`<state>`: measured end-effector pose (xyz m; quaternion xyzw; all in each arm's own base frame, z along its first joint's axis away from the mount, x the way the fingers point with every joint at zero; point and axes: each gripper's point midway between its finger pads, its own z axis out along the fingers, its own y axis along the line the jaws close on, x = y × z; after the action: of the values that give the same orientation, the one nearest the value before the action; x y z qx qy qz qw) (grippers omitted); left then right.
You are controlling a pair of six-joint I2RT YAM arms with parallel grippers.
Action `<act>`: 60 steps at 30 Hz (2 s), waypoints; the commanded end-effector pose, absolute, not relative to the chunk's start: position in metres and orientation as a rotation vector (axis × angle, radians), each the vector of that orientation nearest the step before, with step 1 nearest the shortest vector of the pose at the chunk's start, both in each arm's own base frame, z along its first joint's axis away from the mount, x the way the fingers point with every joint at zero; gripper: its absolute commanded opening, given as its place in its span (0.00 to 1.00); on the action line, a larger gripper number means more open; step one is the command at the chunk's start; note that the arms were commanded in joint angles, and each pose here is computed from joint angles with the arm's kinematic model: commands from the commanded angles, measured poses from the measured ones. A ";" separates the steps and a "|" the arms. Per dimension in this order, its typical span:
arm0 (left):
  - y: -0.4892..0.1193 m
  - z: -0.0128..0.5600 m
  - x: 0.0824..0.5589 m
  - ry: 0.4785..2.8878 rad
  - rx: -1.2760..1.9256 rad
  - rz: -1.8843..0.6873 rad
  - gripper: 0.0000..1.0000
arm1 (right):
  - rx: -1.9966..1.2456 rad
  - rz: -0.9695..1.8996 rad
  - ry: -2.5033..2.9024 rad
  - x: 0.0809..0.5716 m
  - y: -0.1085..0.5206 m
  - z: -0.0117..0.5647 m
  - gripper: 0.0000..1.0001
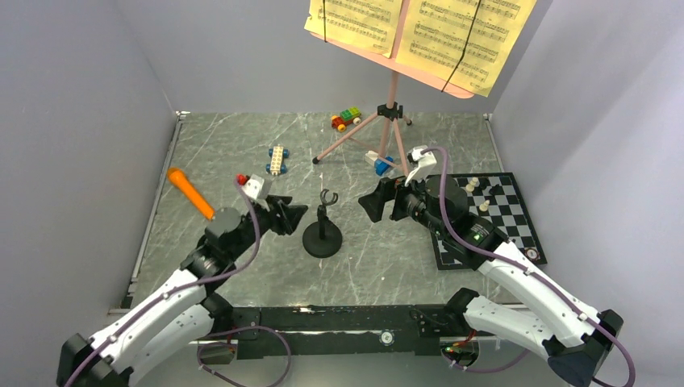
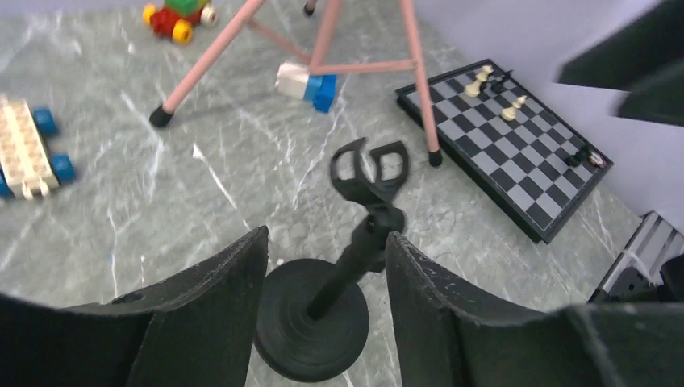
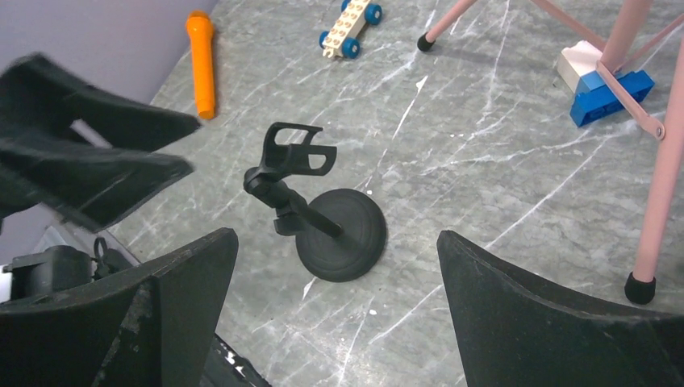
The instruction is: Pack up the instrument practice props
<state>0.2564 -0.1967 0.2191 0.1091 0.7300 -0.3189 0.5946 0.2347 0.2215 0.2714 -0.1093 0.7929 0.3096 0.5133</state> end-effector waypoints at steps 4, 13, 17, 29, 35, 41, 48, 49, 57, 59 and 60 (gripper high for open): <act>-0.203 0.202 0.215 1.583 0.311 -0.746 0.56 | -0.241 0.748 1.905 0.235 0.221 0.270 1.00; -0.235 0.148 0.209 1.619 0.442 -0.703 0.55 | -0.242 0.741 1.924 0.236 0.221 0.269 1.00; -0.244 0.157 0.217 1.518 0.459 -0.696 0.56 | -0.235 0.730 1.931 0.235 0.219 0.268 1.00; -0.269 0.148 0.242 1.507 0.506 -0.624 0.50 | -0.234 0.701 1.965 0.236 0.216 0.259 1.00; -0.279 0.142 0.250 1.513 0.531 -0.606 0.44 | -0.239 0.694 1.979 0.237 0.218 0.253 1.00; -0.284 0.134 0.255 1.527 0.542 -0.590 0.29 | -0.241 0.681 1.980 0.238 0.216 0.253 1.00; -0.275 0.136 0.256 1.535 0.509 -0.566 0.00 | -0.240 0.675 1.979 0.237 0.214 0.252 1.00; -0.273 0.139 0.256 1.534 0.500 -0.562 0.00 | -0.240 0.675 1.979 0.237 0.214 0.252 1.00; -0.220 0.207 0.268 1.556 0.281 -0.377 0.00 | -0.240 0.694 1.951 0.234 0.213 0.260 1.00; -0.197 0.235 0.276 1.528 0.217 -0.280 0.00 | -0.243 0.699 1.947 0.234 0.214 0.260 1.00; -0.185 0.251 0.282 1.512 0.183 -0.247 0.00 | -0.246 0.701 1.948 0.234 0.215 0.260 1.00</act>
<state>0.2573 -0.2241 0.1586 0.1827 0.7220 -0.1645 0.6467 0.2337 0.2150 0.2464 -0.1030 0.8198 0.2826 0.4872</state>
